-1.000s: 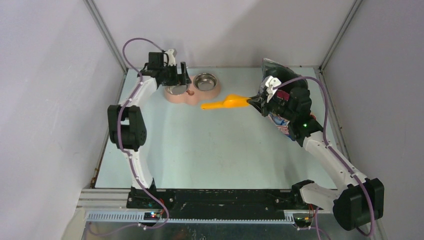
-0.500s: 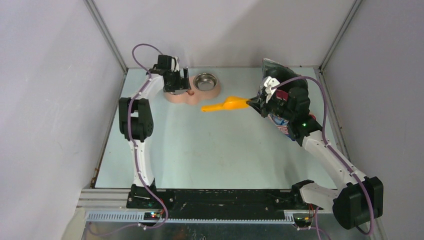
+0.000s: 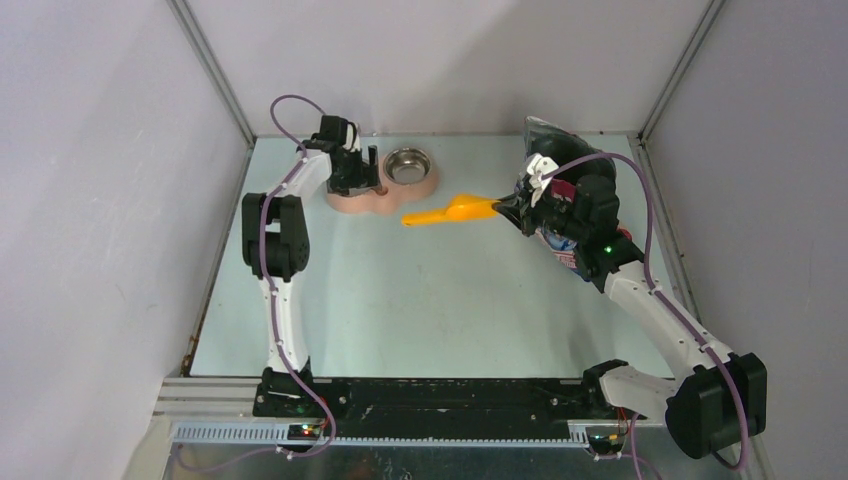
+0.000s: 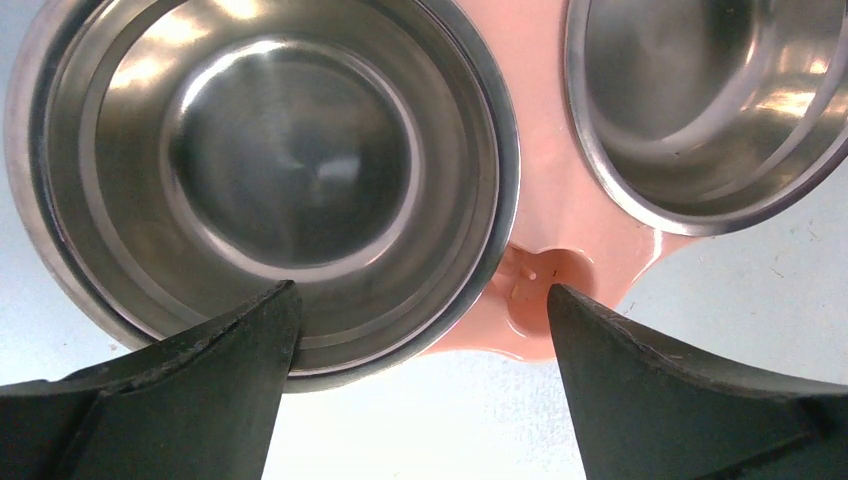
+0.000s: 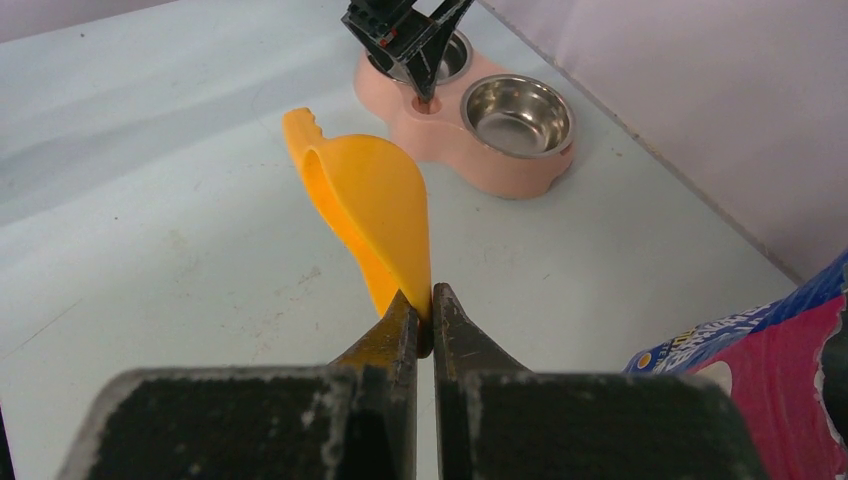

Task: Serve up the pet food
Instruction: Adjust the pet food bowl at the center of the board.

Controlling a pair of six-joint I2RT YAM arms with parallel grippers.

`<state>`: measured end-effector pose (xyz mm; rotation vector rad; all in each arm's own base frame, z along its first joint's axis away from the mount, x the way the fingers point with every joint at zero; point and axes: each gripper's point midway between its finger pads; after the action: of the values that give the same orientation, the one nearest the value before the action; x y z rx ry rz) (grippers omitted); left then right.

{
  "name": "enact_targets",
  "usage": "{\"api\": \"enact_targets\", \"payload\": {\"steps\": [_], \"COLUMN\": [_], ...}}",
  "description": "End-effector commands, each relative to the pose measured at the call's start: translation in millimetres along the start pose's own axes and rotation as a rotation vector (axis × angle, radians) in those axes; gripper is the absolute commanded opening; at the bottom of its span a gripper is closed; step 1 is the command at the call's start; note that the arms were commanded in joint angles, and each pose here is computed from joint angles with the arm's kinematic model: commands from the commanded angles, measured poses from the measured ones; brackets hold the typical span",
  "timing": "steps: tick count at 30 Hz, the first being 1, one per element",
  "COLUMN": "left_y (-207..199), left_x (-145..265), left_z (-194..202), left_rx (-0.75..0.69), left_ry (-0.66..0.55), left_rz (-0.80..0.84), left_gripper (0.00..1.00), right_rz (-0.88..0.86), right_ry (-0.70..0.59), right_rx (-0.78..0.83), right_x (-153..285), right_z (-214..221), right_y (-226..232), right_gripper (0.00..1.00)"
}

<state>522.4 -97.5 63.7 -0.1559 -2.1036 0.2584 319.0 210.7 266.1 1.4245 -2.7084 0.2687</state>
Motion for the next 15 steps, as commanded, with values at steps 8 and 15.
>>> {"api": "enact_targets", "payload": {"steps": [8, 15], "left_y": [11.4, 15.4], "left_x": [32.8, 34.1], "left_z": [-5.2, -6.7], "left_rx": [-0.068, -0.119], "left_ry": [-0.004, -0.004], "left_rz": [-0.091, -0.134], "left_gripper": [1.00, 0.94], "right_rz": [0.009, 0.014], "right_ry": [-0.077, -0.086], "right_rx": [0.049, 0.042], "right_x": [3.1, 6.3], "right_z": [-33.6, -36.9], "right_y": [-4.1, -5.3], "right_gripper": [0.00, 0.00]}}
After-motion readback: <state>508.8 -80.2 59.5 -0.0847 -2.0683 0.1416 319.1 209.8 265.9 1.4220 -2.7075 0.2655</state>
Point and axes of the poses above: each gripper's point midway between its finger pads, its own x axis back along the fingers, its own y axis along the line the jaws close on, z = x × y, and after that the axes turned 2 degrees about x, right-handed
